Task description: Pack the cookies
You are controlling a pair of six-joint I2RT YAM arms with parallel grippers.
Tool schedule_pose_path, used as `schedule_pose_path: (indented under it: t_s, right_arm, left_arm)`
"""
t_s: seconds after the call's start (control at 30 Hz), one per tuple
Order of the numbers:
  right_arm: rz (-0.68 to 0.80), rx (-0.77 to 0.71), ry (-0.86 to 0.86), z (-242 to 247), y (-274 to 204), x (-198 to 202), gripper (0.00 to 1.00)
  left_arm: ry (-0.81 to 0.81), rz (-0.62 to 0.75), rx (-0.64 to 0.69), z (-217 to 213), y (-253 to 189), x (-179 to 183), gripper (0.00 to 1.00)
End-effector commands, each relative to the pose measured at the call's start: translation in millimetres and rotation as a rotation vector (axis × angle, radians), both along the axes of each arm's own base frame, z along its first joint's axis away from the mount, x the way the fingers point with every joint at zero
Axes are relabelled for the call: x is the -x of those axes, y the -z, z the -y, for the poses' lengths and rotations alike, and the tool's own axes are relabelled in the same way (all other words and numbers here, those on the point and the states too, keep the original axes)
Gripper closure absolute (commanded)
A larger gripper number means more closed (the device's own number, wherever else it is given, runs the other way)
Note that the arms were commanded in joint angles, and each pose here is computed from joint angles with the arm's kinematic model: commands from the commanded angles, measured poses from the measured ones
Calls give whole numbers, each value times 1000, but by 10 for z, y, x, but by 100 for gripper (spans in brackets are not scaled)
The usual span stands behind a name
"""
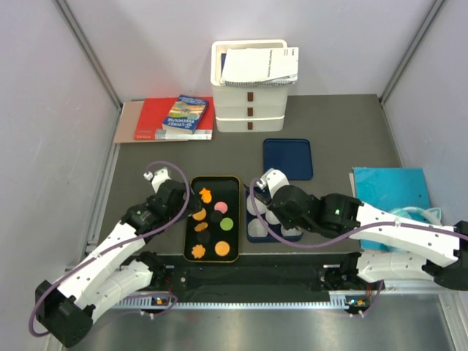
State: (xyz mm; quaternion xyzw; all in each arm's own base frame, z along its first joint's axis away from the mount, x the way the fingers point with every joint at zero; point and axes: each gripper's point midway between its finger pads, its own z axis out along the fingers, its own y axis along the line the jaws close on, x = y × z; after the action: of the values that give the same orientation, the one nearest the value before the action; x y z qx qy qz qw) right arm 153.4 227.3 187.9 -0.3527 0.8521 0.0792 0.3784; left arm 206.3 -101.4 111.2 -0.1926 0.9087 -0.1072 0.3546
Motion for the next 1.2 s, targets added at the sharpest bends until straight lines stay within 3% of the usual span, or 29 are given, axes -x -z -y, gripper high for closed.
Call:
schedule_pose_path:
  t_s: [0.0, 0.3, 0.47, 0.73, 1.17]
  right_arm:
    - [-9, -47, 62, 60, 19, -1, 76]
    - [-36, -120, 50, 22, 28, 78, 76]
    - [-29, -230, -55, -270, -239, 158, 64]
    - [-74, -110, -198, -727, -35, 252, 49]
    - [-131, -90, -265, -983, 157, 337, 53]
  left_arm:
    - [7, 10, 24, 74, 3, -45, 1]
    - [9, -2, 22, 79, 43, -37, 1]
    - [10, 0, 27, 91, 46, -45, 2]
    - [8, -9, 21, 69, 58, -15, 1]
    - [11, -13, 20, 66, 100, -2, 1]
